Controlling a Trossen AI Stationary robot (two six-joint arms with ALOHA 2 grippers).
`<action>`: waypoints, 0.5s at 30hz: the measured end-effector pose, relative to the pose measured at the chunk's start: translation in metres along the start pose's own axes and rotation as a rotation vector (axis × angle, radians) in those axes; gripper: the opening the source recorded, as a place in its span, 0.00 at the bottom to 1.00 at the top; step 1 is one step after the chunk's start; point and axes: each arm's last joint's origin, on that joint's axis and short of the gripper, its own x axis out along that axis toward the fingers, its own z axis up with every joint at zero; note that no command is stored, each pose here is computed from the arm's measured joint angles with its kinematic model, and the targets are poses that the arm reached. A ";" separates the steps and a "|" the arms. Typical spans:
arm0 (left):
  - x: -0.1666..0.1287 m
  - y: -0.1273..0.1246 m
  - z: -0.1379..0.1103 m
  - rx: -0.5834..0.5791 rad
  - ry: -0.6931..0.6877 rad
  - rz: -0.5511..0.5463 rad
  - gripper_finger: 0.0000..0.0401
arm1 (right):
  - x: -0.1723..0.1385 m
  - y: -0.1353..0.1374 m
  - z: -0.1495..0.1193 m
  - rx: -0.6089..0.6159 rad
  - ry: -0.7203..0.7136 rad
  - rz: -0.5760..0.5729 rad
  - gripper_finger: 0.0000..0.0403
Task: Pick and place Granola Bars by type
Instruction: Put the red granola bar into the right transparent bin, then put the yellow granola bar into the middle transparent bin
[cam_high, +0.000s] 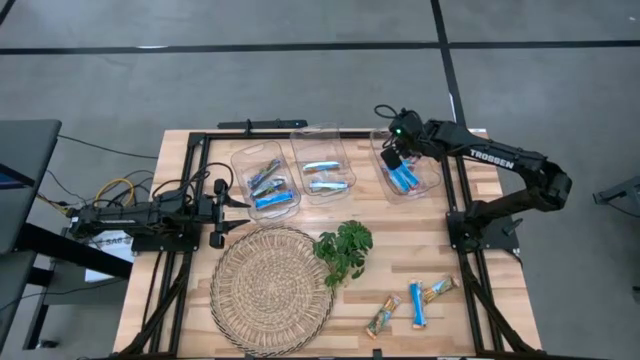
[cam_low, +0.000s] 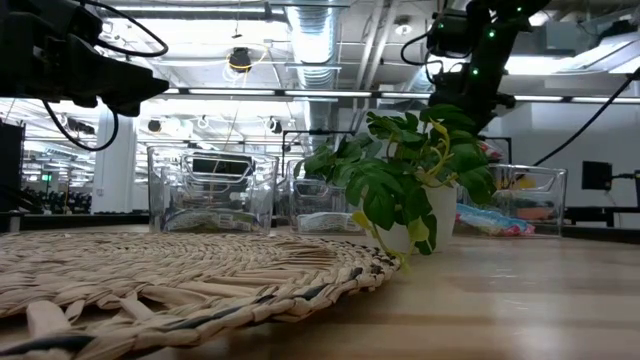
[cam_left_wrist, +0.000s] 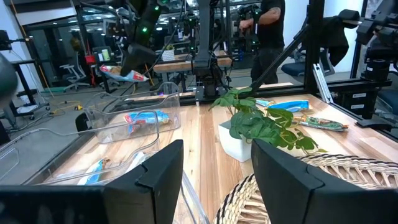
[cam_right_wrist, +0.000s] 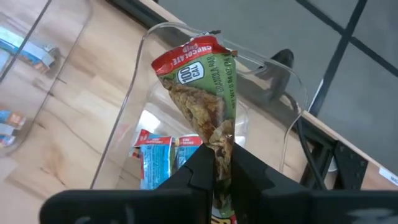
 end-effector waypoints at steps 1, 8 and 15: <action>0.000 0.000 0.000 0.000 0.000 0.000 0.46 | 0.000 0.000 0.000 0.000 0.000 0.000 0.07; 0.000 0.000 0.000 0.000 0.000 0.000 0.46 | 0.000 0.000 -0.001 -0.021 0.009 -0.006 0.16; 0.000 0.000 0.000 0.000 0.000 0.000 0.46 | 0.000 0.000 -0.001 -0.022 0.009 -0.006 0.31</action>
